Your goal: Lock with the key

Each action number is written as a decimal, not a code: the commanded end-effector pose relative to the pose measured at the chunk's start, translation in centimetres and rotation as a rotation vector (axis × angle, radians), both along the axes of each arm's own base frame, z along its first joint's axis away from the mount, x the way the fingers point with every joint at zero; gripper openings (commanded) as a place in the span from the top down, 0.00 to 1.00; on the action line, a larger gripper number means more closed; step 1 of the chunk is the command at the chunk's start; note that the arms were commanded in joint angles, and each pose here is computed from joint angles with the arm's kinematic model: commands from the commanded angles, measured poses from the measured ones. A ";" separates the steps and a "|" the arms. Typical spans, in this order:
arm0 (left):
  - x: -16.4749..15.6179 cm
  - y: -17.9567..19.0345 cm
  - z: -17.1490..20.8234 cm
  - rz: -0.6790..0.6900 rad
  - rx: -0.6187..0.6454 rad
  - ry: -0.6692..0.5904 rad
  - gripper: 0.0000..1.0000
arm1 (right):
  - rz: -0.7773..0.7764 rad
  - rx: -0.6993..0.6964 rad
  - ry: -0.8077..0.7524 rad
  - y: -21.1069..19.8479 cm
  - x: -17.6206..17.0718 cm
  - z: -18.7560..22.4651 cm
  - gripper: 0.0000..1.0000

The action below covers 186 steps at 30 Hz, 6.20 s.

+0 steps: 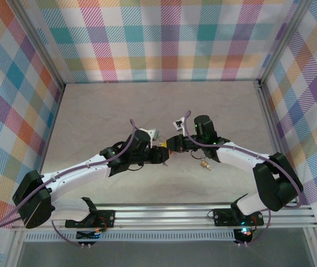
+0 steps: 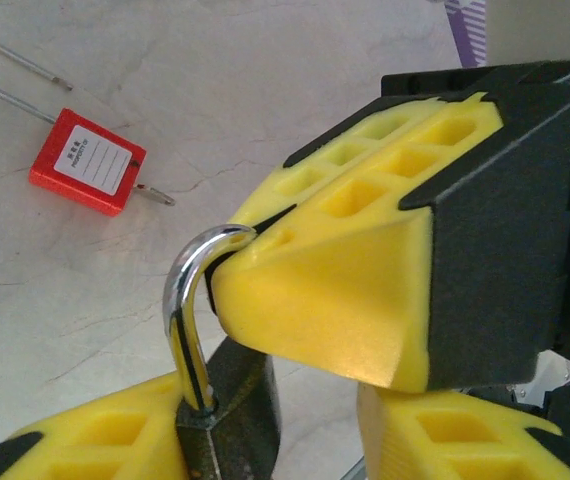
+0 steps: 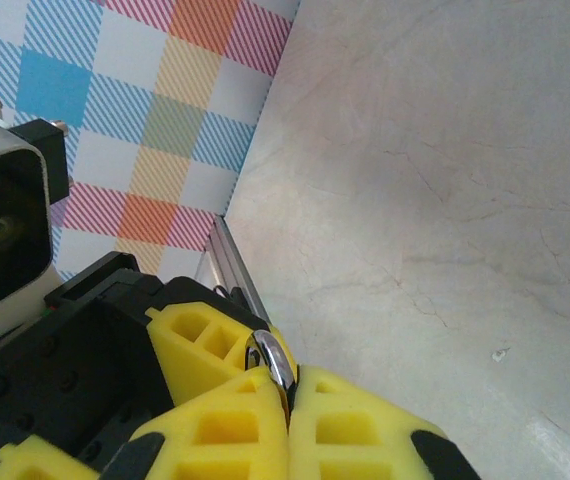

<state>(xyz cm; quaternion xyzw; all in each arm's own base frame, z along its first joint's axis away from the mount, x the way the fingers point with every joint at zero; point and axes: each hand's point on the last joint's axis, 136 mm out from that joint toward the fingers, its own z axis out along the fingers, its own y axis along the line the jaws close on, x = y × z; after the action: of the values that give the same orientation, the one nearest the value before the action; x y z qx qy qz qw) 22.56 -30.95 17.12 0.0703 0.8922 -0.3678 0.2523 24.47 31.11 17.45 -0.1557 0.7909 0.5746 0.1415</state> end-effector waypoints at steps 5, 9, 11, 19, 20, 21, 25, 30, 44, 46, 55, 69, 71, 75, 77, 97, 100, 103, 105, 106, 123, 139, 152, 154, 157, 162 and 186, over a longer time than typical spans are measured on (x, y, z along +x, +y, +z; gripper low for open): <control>-0.4 -1.6 3.3 -0.056 -0.126 -0.080 0.63 | 0.020 -0.001 0.002 0.2 -0.6 -0.4 1.00; -0.8 -1.6 3.3 -0.068 -0.148 -0.086 0.68 | 0.011 -0.001 -0.002 0.2 -0.5 -0.3 1.00; -1.0 -1.5 3.3 -0.076 -0.161 -0.090 0.70 | 0.009 0.001 -0.006 0.2 -0.6 -0.2 1.00; -1.5 -1.1 3.9 -0.086 -0.196 -0.120 0.83 | 0.002 0.006 -0.021 0.0 -0.6 0.2 1.00; -1.5 -1.2 4.0 -0.089 -0.203 -0.123 0.85 | 0.004 0.007 -0.019 0.0 -0.6 0.2 1.00; -1.6 -1.2 4.1 -0.093 -0.209 -0.128 0.87 | 0.004 0.010 -0.020 0.1 -0.6 0.3 1.00; -2.0 -1.4 4.1 -0.121 -0.232 -0.134 1.00 | 0.006 0.018 -0.023 0.1 -0.7 0.4 1.00; -3.0 -1.5 4.3 -0.167 -0.275 -0.151 1.00 | 0.001 0.021 -0.037 -0.1 -0.7 0.6 1.00; -5.6 -0.9 3.5 -0.329 -0.194 -0.156 1.00 | -0.014 0.064 -0.155 -0.8 -1.4 3.0 0.77; -5.8 -0.4 3.6 -0.349 -0.160 -0.156 1.00 | -0.022 0.065 -0.172 -1.0 -1.5 3.3 0.73; -6.0 2.8 5.1 -0.397 -0.001 -0.257 1.00 | -0.057 0.063 -0.261 -2.2 -2.0 4.8 0.58; -12.2 1.2 8.3 -0.887 -0.258 -0.066 1.00 | 0.018 0.261 -0.436 -2.6 -5.0 8.2 0.25; -12.3 0.9 8.6 -0.899 -0.273 -0.063 1.00 | 0.037 0.286 -0.473 -2.4 -5.7 8.5 0.22; -11.7 0.6 9.1 -0.887 -0.286 -0.072 1.00 | 0.101 0.302 -0.504 -1.7 -7.2 8.7 0.18; -11.4 0.5 9.4 -0.879 -0.305 -0.076 1.00 | 0.130 0.310 -0.512 -1.4 -7.9 8.9 0.18; -8.8 1.4 8.7 -0.742 -0.340 -0.098 1.00 | 0.232 0.356 -0.589 -0.8 -10.8 9.5 0.19; -8.8 1.5 8.3 -0.735 -0.330 -0.104 1.00 | 0.233 0.356 -0.605 -0.9 -11.1 9.7 0.21; -8.7 1.5 8.3 -0.735 -0.323 -0.112 1.00 | 0.229 0.351 -0.611 -1.0 -11.1 9.8 0.25; -8.7 1.6 7.9 -0.733 -0.314 -0.105 1.00 | 0.228 0.349 -0.611 -1.0 -11.0 9.8 0.27; -8.7 1.6 7.9 -0.733 -0.312 -0.104 1.00 | 0.227 0.347 -0.611 -1.0 -11.0 9.7 0.29; -8.7 2.3 7.5 -0.710 -0.270 -0.144 1.00 | 0.194 0.310 -0.606 -0.9 -10.3 9.5 0.61; -8.7 2.4 7.3 -0.705 -0.258 -0.142 1.00 | 0.162 0.302 -0.634 -1.1 -9.9 9.7 0.82; -8.9 2.2 7.9 -0.707 -0.302 -0.147 1.00 | 0.173 0.290 -0.604 -0.8 -9.9 9.1 1.00; -8.7 2.2 7.9 -0.697 -0.293 -0.155 1.00 | 0.184 0.293 -0.602 -0.8 -10.1 9.1 1.00; -8.4 2.2 8.0 -0.681 -0.283 -0.166 1.00 | 0.193 0.291 -0.599 -0.6 -10.3 9.0 1.00; -7.6 2.0 8.3 -0.650 -0.280 -0.199 1.00 | 0.204 0.284 -0.583 -0.2 -10.3 8.8 1.00; -5.7 3.5 10.4 -0.490 -0.234 -0.363 1.00 | 0.254 0.253 -0.555 2.0 -11.1 7.4 1.00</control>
<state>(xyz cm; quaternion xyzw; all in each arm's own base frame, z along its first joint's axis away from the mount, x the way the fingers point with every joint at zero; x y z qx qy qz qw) 15.09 -27.04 23.51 0.3218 0.7801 -0.4848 0.2298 15.74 32.37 24.82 -0.3423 0.6478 0.6048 0.3122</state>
